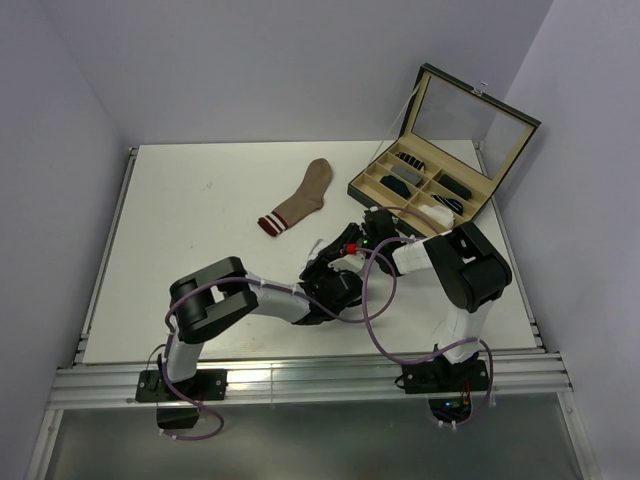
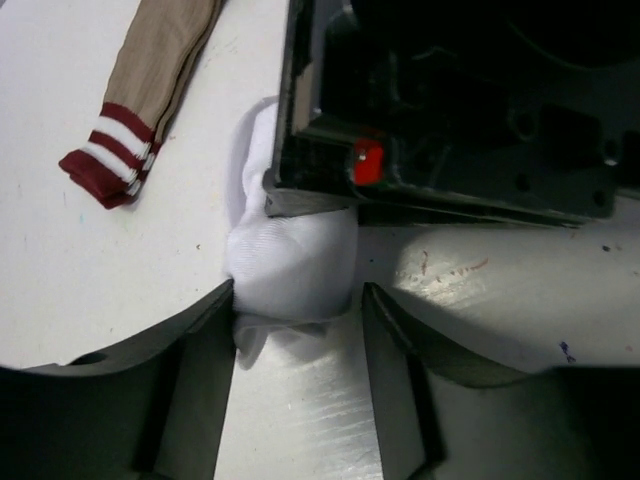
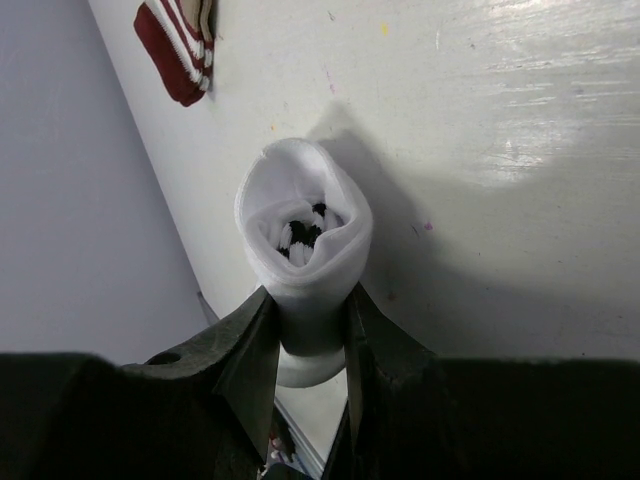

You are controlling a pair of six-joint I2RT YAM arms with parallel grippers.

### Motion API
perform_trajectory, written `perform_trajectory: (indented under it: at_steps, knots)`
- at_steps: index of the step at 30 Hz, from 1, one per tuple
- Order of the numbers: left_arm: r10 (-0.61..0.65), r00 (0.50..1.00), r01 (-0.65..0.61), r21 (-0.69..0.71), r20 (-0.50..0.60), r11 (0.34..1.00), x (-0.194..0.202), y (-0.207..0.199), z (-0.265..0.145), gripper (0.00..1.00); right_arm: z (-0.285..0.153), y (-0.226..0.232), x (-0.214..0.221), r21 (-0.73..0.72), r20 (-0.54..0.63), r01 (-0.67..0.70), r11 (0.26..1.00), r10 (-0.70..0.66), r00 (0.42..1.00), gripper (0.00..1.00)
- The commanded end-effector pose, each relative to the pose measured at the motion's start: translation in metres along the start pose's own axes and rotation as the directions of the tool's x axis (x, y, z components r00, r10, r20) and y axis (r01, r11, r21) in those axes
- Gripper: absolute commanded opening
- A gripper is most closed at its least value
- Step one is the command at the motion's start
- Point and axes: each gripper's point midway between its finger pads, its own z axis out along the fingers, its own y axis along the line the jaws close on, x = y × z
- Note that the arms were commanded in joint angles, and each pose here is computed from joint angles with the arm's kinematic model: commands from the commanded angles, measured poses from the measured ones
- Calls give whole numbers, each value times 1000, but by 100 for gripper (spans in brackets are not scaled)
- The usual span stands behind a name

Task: Roll the socks
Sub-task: Roll the sock at the center of the board.

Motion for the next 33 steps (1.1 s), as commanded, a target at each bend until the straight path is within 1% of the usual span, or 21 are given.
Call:
perform_trajectory:
  at_steps: [1, 3, 4, 6, 7, 9, 10, 11, 12, 13, 14, 16, 17, 18, 19, 22, 24, 25, 27, 28, 33]
  knots:
    - [-2, 999, 2, -4, -41, 1000, 11, -4, 7, 54, -3, 9, 6, -1, -22, 15, 1000, -15, 1000, 0]
    - [-10, 998, 9, -6, -60, 1000, 16, -2, 10, 49, -3, 11, 7, -6, -27, 17, 1000, -17, 999, 0]
    - [-15, 997, 15, -2, -70, 1000, 18, -1, 12, 42, -3, 11, 7, -6, -29, 19, 1000, -19, 999, 0]
    - [-32, 996, 32, 6, -87, 999, 22, 0, 13, 35, -4, 13, 7, -10, -29, 30, 1000, -30, 999, 0]
    - [-44, 994, 47, 30, -100, 998, 24, -1, 14, 28, -5, 14, 7, -10, -27, 39, 999, -39, 999, 0]
    - [-78, 991, 85, 63, -112, 994, 24, -2, 11, 21, -7, 16, 5, -9, -16, 54, 999, -54, 998, 0]
    - [-91, 988, 101, 76, -122, 992, 24, -1, 12, 16, -8, 16, 6, -7, -18, 60, 998, -60, 998, 0]
    - [-104, 984, 122, 126, -141, 984, 26, -8, 10, 13, -9, 16, 5, -10, -14, 68, 998, -68, 998, 3]
    - [-135, 978, 158, 142, -160, 977, 25, -5, 10, 8, -11, 18, 4, -12, -7, 80, 997, -80, 997, 8]
    - [-151, 973, 180, 163, -176, 970, 25, -6, 10, 6, -12, 19, 3, -11, -2, 81, 997, -81, 997, 8]
    - [-167, 965, 210, 216, -201, 954, 26, -13, 7, 1, -13, 18, 4, -8, 1, 90, 996, -90, 996, 13]
    - [-216, 948, 272, 246, -232, 930, 25, -10, 5, 0, -17, 22, 0, -11, 24, 102, 995, -102, 994, 20]
    - [-235, 937, 307, 289, -259, 907, 25, -16, 0, 0, -18, 20, 0, -5, 28, 110, 994, -110, 994, 28]
    - [-250, 929, 330, 303, -274, 894, 24, -14, -2, 0, -19, 21, -1, -3, 34, 114, 994, -113, 993, 32]
    - [-266, 918, 353, 299, -295, 887, 27, -10, 0, 0, -22, 23, -4, 4, 51, 118, 993, -118, 992, 39]
    - [-305, 888, 417, 324, -343, 849, 27, -9, -1, 0, -27, 26, -8, 16, 78, 133, 991, -134, 988, 52]
    - [-328, 868, 455, 335, -372, 825, 25, -10, -2, 0, -29, 25, -14, 31, 110, 137, 990, -139, 984, 57]
    - [-335, 859, 473, 346, -388, 810, 25, -10, 0, 1, -30, 26, -15, 31, 120, 138, 990, -141, 983, 61]
    - [-334, 841, 489, 334, -426, 806, 33, -9, 0, 0, -33, 27, -16, 28, 137, 139, 990, -141, 980, 65]
    - [-340, 830, 508, 346, -442, 789, 33, -10, -1, 0, -34, 27, -16, 28, 143, 133, 991, -135, 980, 67]
    - [-396, 779, 584, 333, -487, 740, 31, -6, 2, 0, -34, 22, -21, 46, 184, 105, 993, -111, 977, 73]
